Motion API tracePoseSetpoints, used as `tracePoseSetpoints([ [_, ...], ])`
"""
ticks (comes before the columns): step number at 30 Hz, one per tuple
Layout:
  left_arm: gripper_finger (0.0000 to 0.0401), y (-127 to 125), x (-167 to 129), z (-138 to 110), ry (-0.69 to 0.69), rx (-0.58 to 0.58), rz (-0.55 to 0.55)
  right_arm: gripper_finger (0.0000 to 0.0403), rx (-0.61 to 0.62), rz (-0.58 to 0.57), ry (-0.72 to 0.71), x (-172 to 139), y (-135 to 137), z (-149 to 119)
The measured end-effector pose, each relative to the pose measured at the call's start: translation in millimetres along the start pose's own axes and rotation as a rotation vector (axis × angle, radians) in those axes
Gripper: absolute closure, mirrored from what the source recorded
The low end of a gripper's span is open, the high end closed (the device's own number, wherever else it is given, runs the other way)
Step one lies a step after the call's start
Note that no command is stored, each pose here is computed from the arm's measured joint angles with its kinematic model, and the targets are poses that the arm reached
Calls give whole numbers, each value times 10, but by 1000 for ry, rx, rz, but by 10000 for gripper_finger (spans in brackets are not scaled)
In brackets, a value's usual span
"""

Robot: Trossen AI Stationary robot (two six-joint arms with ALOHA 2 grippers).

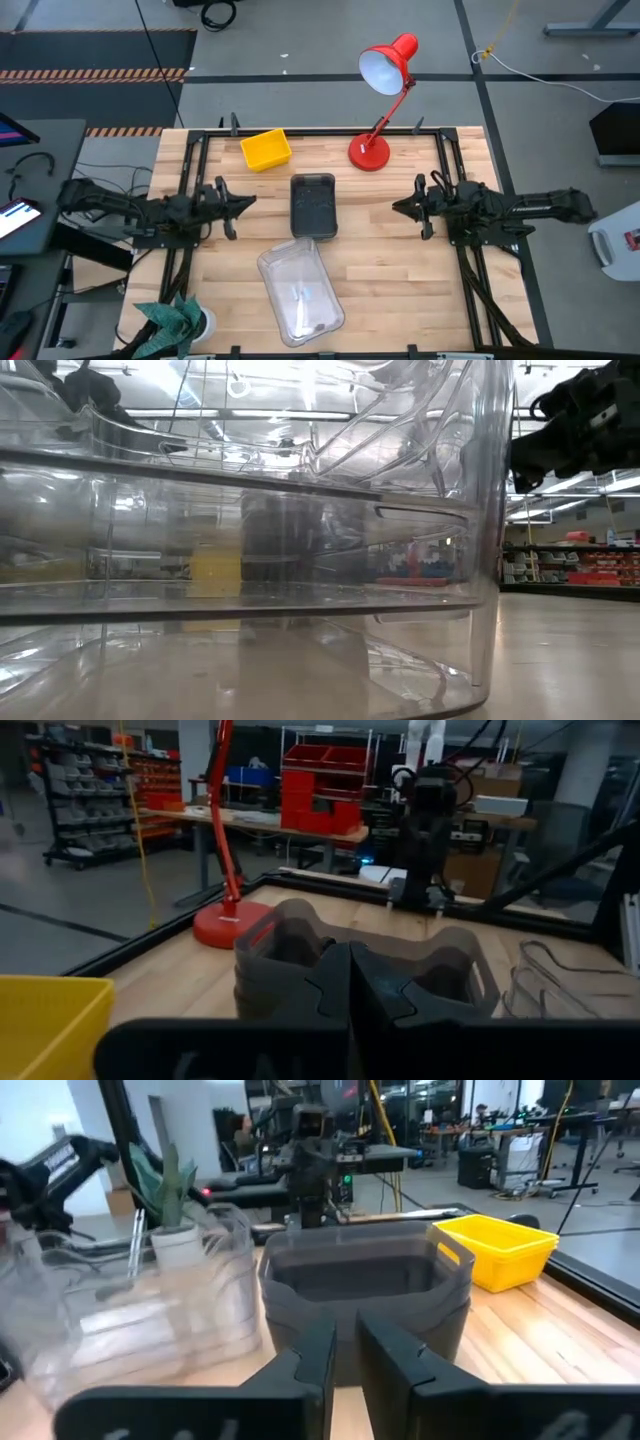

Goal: Stack baskets by color
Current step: Return to Home Position

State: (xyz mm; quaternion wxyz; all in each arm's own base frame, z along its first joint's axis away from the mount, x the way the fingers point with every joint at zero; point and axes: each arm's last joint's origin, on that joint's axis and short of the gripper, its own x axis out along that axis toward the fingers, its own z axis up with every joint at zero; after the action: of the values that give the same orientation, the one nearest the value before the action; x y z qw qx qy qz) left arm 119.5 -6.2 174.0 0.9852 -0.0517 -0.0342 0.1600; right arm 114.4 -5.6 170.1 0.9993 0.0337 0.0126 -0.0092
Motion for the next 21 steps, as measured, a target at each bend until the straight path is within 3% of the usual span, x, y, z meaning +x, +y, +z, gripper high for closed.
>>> tracePoseSetpoints([
  [8, 399, -72, -37, -29, 25, 31, -36, 364, 1, -52, 3, -10, -22, -51],
  [16, 389, -91, -47, -38, 36, -62, -54, 368, 70, -102, -49, -13, -35, -7],
  [21, 369, -91, -48, -51, 49, -61, -59, 367, 70, -101, -49, -13, -35, -7],
])
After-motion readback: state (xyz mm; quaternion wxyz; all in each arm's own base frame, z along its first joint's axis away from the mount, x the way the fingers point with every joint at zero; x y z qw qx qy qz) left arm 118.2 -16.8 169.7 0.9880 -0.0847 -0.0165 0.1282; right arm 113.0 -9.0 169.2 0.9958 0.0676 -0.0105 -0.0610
